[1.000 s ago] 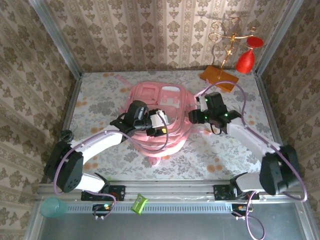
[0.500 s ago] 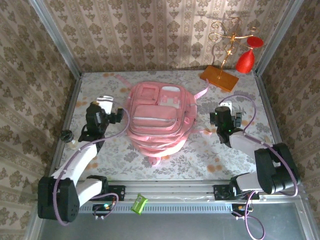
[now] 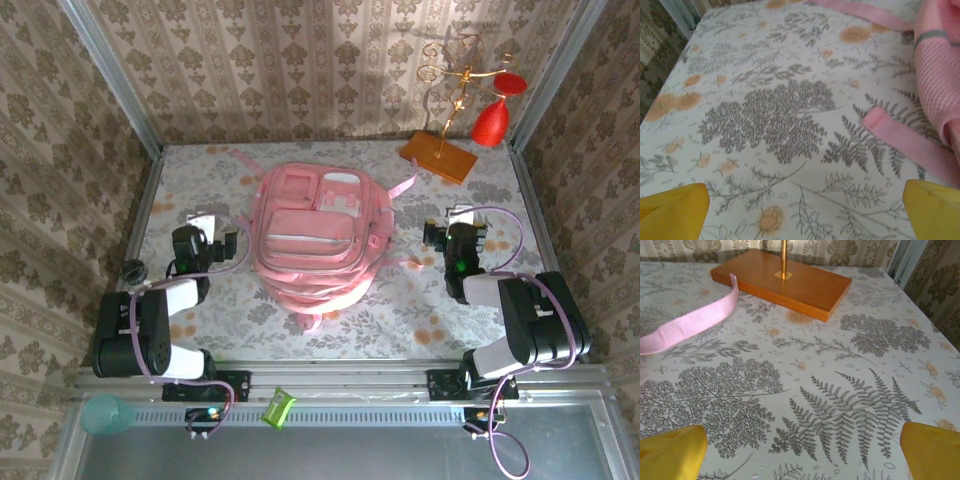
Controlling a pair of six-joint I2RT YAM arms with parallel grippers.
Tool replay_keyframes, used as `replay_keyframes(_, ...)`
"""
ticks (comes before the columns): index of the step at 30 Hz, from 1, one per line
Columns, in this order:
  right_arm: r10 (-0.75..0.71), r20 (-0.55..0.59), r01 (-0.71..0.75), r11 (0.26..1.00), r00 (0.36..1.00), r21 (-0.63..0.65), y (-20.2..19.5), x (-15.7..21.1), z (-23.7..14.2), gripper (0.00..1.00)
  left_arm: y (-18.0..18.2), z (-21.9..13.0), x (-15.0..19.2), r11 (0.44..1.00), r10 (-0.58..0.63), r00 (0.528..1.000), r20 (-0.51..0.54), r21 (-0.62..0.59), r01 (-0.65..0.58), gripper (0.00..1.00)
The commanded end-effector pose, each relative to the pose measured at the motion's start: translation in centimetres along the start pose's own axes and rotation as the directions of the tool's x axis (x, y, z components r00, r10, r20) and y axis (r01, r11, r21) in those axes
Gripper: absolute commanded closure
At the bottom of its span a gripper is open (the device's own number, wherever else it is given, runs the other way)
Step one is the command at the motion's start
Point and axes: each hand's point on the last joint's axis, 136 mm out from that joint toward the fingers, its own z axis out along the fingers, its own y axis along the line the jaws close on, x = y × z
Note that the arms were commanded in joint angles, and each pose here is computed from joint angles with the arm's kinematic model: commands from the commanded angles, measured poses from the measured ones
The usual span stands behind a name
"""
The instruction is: Pack books, pencil case, and school supplies into a backpack
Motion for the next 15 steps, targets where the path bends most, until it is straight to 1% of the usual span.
replay_keyframes(1,0.042,0.055,-0.04,0.999,0.998,-0.032,0.4,-1.3,0.0,0.0,0.2,0.5,-2.1,0.999,-0.052,0.996,0.078,0.006,0.051,0.0)
replay_keyframes(3,0.043,0.059,-0.041,0.999,0.997,-0.033,0.4,-1.3,-0.1,0.0,-0.5,1.3,-0.8,0.999,-0.033,0.986,0.164,0.021,0.03,0.0)
replay_keyframes(4,0.043,0.047,-0.041,0.999,0.998,-0.034,0.5,-1.3,0.2,0.0,-0.3,0.8,-1.4,1.0,-0.03,0.978,0.204,0.0,0.03,0.0)
replay_keyframes(5,0.045,0.018,-0.045,0.998,0.999,-0.045,0.6,-1.3,0.8,0.0,0.0,0.8,-1.0,0.998,-0.054,0.987,0.154,-0.005,0.056,0.0)
replay_keyframes(6,0.048,-0.008,-0.049,0.997,0.999,-0.058,0.6,-1.1,1.1,0.0,0.1,1.1,-0.8,0.998,-0.056,0.989,0.136,-0.011,0.058,0.0)
replay_keyframes(7,0.049,0.006,-0.049,0.997,0.999,-0.063,0.5,-1.1,0.8,0.0,0.1,1.3,-1.2,0.999,-0.04,0.987,0.157,-0.012,0.043,0.0)
replay_keyframes(9,0.047,0.032,-0.045,0.997,0.998,-0.059,0.6,-1.2,0.4,0.0,0.0,1.6,-1.0,0.999,-0.046,0.992,0.118,-0.009,0.047,0.0)
replay_keyframes(15,0.055,0.008,-0.054,0.994,0.998,-0.095,0.9,-0.8,1.1,0.0,-0.1,1.8,-1.1,0.999,-0.034,0.992,0.119,-0.009,0.035,0.0)
